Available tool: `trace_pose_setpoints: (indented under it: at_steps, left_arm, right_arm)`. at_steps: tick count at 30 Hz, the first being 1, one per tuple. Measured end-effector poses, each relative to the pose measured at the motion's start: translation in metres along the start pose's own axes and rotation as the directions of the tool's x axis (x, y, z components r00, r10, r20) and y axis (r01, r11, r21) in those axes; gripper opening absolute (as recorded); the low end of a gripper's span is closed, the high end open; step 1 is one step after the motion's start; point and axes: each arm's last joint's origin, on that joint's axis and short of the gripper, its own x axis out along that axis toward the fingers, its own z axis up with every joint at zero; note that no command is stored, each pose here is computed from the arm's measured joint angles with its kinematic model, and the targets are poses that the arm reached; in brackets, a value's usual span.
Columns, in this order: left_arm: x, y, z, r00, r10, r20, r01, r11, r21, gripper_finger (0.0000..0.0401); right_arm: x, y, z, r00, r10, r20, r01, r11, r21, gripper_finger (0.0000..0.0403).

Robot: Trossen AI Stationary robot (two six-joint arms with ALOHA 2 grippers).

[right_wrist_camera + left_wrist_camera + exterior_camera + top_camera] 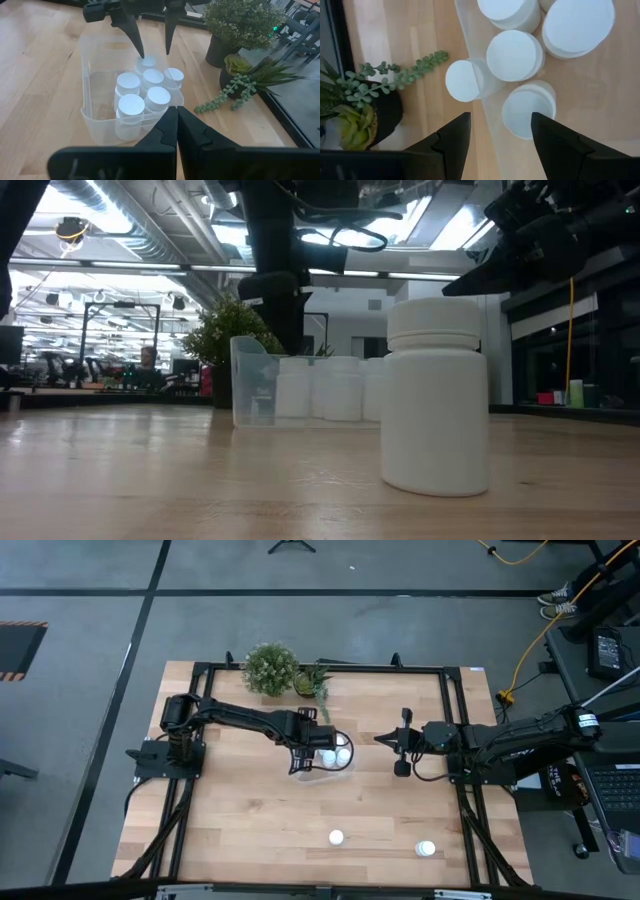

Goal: Pick and place pill bottles into a basket
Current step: Put the white pill bottle into the transparent bin

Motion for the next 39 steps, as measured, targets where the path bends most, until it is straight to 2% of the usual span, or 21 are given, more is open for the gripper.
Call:
trace_pose_setpoints:
  at_steps: [5,14,18,21,26,32,39]
  left_arm:
    - [-0.005,0.003,0.004,1.0,0.01,0.016,-0.01,1.0,0.008,0.0201]
    - [-0.024,0.012,0.013,0.999,0.023,0.035,-0.027,0.992,0.121,0.02]
    - [-0.023,0.02,0.012,0.998,0.054,0.024,-0.058,0.974,0.217,0.02]
    - [-0.02,0.027,0.009,0.998,0.068,0.002,-0.066,0.957,0.281,0.02]
    - [-0.015,0.043,0.006,0.993,0.113,-0.025,-0.098,0.936,0.339,0.02]
    - [-0.009,0.055,0.002,1.0,0.023,-0.022,-0.014,0.942,0.336,0.02]
    - [-0.005,0.067,0.0,1.0,-0.017,-0.018,0.024,0.894,0.448,0.0189]
  right_arm:
    - [0.0,0.0,0.0,1.0,0.0,0.0,0.0,1.0,0.0,0.0005]
    - [0.0,0.0,0.0,1.0,0.0,0.0,0.0,1.0,0.0,0.0005]
    - [0.0,0.0,0.0,1.0,-0.001,-0.003,0.001,1.0,-0.009,0.0005]
    - [0.0,0.0,-0.004,0.999,0.003,-0.042,-0.006,0.996,-0.088,0.0005]
    - [0.0,0.001,-0.005,0.999,0.006,-0.049,-0.01,0.996,-0.089,0.0005]
    - [0.0,0.001,-0.005,0.999,0.006,-0.049,-0.01,0.996,-0.089,0.0005]
    - [0.0,0.001,-0.005,0.999,0.006,-0.045,-0.01,0.996,-0.088,0.0005]
